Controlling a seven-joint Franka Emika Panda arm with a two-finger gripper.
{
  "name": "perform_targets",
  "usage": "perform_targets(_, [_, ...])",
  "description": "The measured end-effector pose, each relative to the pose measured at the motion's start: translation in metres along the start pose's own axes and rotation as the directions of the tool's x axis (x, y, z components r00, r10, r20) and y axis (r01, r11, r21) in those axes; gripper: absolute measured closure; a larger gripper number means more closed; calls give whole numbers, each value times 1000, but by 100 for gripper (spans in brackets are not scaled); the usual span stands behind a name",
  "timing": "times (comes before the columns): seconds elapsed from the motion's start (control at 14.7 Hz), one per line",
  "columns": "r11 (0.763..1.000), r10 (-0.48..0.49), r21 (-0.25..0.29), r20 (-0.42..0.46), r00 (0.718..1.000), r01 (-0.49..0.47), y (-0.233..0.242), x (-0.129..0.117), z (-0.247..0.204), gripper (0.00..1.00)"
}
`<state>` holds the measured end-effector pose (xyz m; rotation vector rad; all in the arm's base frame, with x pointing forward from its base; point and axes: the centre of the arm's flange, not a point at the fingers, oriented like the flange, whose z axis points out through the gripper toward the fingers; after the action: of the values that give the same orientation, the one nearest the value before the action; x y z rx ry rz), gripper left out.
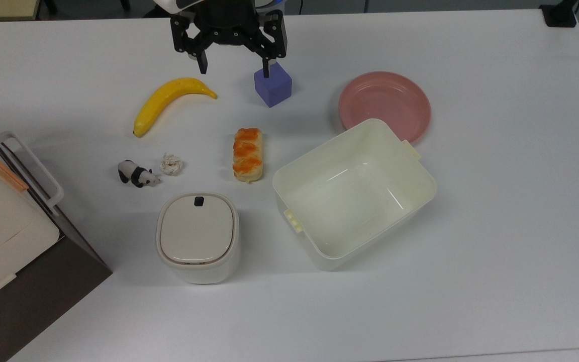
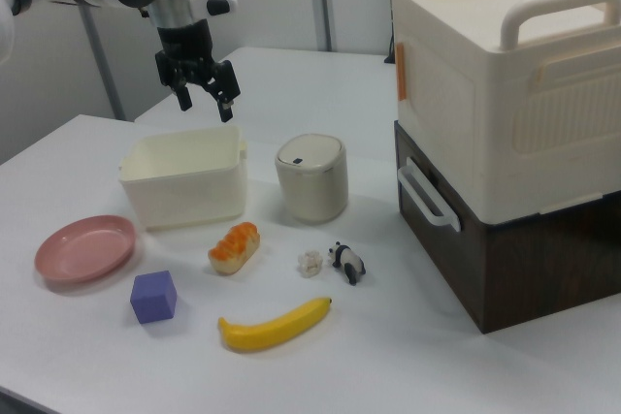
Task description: Put the bread on a plate
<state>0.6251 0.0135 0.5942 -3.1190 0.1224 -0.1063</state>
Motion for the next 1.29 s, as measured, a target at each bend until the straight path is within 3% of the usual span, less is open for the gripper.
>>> perform_targets(1.29, [1000,-16,0,4,1000,16,3,1,2,0])
